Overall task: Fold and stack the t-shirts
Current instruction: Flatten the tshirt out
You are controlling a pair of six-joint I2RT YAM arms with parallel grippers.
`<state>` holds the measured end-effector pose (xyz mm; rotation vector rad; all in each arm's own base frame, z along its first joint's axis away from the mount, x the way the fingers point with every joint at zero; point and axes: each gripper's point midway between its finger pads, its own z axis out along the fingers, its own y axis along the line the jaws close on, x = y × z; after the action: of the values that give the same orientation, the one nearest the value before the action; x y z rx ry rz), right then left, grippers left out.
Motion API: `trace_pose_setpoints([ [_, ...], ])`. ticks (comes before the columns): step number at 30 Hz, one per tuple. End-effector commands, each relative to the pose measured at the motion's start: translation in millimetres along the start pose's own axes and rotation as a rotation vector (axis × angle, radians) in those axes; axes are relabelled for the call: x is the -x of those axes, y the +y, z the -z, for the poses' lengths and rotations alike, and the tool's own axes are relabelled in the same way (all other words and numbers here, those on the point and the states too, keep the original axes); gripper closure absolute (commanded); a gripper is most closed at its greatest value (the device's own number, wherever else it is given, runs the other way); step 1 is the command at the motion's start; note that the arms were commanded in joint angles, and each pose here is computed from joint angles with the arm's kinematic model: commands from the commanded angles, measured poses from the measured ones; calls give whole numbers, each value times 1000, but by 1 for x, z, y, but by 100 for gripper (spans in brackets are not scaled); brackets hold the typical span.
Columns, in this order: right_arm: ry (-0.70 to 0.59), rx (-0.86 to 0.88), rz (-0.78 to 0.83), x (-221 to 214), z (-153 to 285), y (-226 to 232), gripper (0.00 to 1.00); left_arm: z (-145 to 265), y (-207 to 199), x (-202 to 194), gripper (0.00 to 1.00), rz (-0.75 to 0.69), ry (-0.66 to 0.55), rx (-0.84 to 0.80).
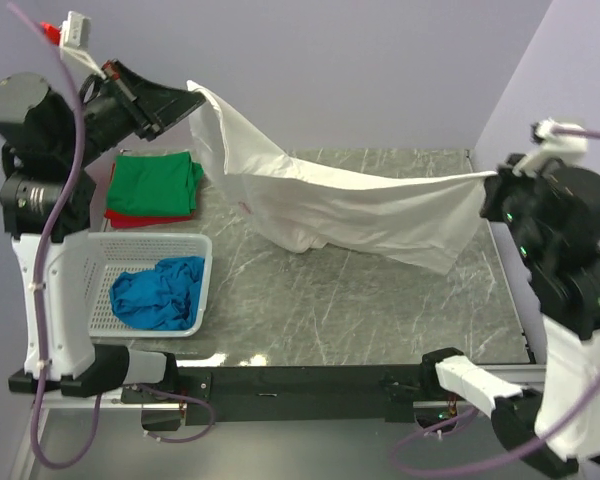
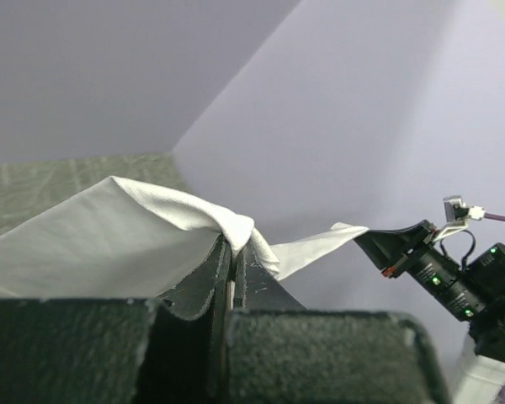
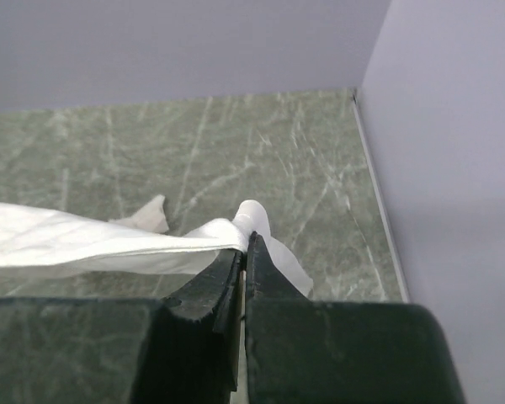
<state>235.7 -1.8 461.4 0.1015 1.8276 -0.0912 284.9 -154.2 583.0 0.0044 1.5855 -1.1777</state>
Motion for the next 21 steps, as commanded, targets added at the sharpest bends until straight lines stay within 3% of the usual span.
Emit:
trace_pose_setpoints([
  [1, -249, 75, -43, 46, 52, -5, 100, 44, -79, 6, 100, -95, -63, -230],
  [8, -443, 52, -68, 86, 111, -28, 100, 84, -116, 2, 100, -44, -125, -263],
  [13, -514, 19, -90, 104, 116, -35, 100, 94, -126, 7, 99, -31, -171, -278],
  [16, -465, -31, -78, 99, 92, -36, 100, 77, -98, 6, 99, -15, -168, -212],
  [19, -399, -64, -36, 89, 54, -29, 100, 46, -51, 3, 100, 8, -150, -124],
  [20, -361, -88, -14, 80, 25, -24, 100, 18, -9, -3, 99, 35, -119, -61],
  [21, -352, -89, -7, 79, 20, -23, 100, 15, -2, -6, 99, 47, -108, -50],
])
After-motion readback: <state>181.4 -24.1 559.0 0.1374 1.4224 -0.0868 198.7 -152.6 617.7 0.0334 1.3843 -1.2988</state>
